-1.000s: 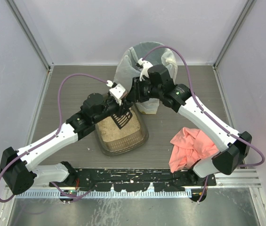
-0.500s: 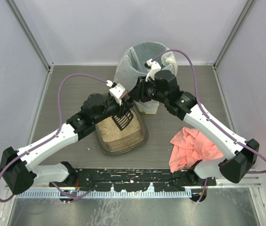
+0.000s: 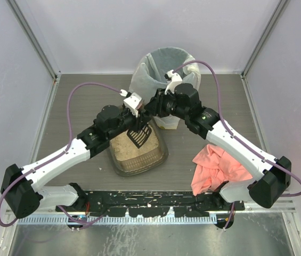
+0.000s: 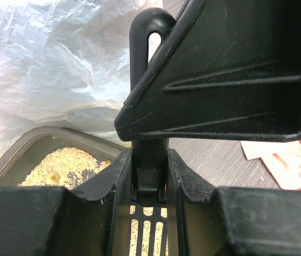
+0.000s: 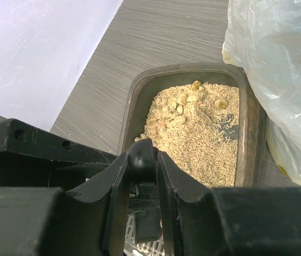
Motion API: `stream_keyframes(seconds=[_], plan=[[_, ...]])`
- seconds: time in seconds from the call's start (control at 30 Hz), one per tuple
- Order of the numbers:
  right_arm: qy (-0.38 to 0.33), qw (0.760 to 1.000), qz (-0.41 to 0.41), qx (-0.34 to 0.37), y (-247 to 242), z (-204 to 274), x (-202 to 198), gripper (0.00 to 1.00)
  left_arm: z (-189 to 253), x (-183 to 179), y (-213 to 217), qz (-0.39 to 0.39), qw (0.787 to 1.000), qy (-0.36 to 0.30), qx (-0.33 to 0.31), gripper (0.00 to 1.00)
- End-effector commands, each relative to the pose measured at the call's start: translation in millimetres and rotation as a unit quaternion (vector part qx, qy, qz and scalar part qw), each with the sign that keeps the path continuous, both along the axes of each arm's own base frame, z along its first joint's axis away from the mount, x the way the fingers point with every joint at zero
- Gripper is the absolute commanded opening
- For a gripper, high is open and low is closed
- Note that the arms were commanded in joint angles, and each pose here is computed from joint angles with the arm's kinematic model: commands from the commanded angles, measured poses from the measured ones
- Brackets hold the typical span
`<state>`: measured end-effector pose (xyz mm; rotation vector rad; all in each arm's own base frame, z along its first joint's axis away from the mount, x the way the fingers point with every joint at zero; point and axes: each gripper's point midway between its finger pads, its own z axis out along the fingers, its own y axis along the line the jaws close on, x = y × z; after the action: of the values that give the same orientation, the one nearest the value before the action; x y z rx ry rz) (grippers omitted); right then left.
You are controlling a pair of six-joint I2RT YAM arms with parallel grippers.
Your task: Clean the litter box
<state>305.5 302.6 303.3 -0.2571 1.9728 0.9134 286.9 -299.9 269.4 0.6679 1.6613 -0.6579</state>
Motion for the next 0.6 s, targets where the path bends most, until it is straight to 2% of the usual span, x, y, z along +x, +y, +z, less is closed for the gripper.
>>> stream_keyframes(seconds=[0.0,0.1,0.23,0.27,0.43,0.57], plan=[[-0.021,0.999,0.011,0.029,5.7,17.7,-1.1,0.31,42.3,8.4,-3.5,0.013,0.998,-0.036,-0.043,0.00],[-0.019,0.999,0.016,0.026,6.8,15.4,-1.5,0.27,40.7,10.1,-3.9,0.017,0.998,-0.033,-0.042,0.00],[-0.028,0.999,0.007,0.022,3.2,17.4,0.3,0.07,38.7,9.7,-3.2,0.018,0.999,-0.029,-0.040,0.02],[-0.032,0.999,0.004,0.023,2.0,19.2,1.0,0.04,38.0,9.2,-2.5,0.018,0.999,-0.027,-0.040,0.07],[-0.055,0.998,-0.020,0.026,-5.2,27.5,7.1,0.01,39.1,3.3,4.3,0.026,0.998,-0.018,-0.051,0.60],[-0.078,0.995,-0.053,0.027,-16.7,32.2,13.6,0.01,39.0,-4.8,20.8,0.051,0.997,0.003,-0.057,0.79]])
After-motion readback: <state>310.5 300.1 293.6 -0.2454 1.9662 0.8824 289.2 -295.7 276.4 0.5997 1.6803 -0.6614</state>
